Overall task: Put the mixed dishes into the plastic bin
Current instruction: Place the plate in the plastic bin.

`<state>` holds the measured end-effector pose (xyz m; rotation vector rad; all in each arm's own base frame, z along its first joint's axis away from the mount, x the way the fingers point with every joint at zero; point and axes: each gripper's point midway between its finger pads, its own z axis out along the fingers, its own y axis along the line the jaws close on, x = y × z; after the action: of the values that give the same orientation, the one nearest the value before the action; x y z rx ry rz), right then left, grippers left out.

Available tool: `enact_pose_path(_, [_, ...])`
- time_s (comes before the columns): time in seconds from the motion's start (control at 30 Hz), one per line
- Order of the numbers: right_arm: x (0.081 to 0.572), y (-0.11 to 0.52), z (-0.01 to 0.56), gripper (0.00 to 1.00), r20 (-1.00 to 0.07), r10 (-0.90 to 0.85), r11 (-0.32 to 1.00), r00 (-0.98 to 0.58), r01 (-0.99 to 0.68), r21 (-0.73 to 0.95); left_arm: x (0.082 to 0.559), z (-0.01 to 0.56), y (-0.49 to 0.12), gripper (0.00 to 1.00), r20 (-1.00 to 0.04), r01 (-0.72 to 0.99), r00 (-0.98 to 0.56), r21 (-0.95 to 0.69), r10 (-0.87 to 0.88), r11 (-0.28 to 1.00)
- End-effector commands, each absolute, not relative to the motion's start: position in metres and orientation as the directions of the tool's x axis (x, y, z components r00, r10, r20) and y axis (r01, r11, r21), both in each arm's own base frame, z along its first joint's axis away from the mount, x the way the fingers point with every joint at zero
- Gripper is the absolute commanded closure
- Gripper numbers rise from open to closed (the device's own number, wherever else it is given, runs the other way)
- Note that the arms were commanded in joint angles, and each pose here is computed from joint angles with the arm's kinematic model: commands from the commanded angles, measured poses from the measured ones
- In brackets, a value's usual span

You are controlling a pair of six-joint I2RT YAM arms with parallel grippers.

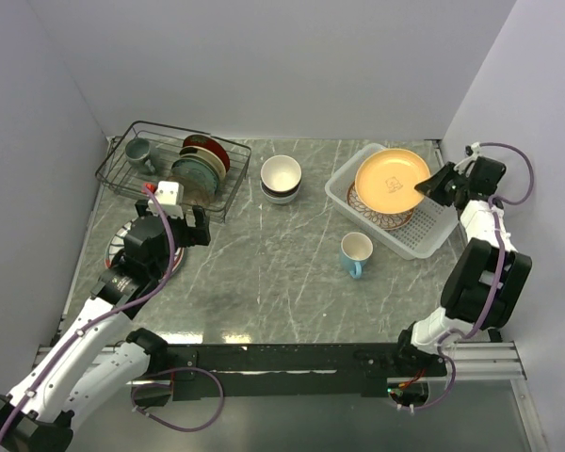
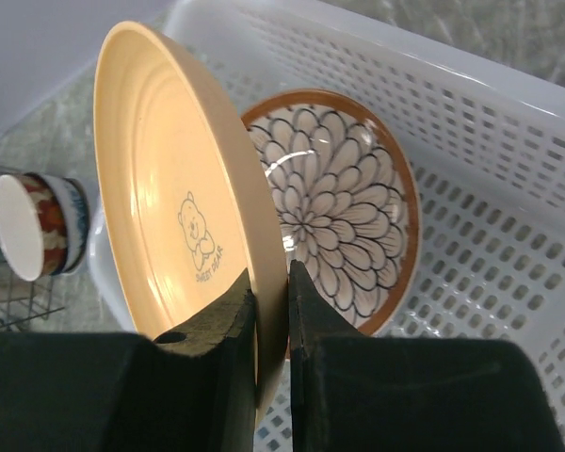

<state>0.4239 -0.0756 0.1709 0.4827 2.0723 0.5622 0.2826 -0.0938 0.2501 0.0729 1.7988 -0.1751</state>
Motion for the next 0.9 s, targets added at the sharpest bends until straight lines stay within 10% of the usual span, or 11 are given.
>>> enact_pose_path(0.0, [0.437,-0.092,0.178,0.99,-0.71,0.495,0.854,-0.501,0.127,0.505,0.286,0.263,-0.096,0.01,-0.977,0.148,-0.201,-0.104,-0.073,0.983])
enact_pose_path(0.57, [0.452,-0.093,0.113,0.91,-0.615,0.425,0.874,-0.664,0.125,0.469,0.286,0.262,-0.094,0.01,-0.978,0.145,-0.199,-0.098,-0.068,0.985])
enact_pose_path(0.87, [0.453,-0.089,0.098,0.5,-0.585,0.372,0.893,-0.721,0.106,0.437,0.286,0.262,-0.093,0.01,-0.978,0.142,-0.198,-0.097,-0.068,0.985])
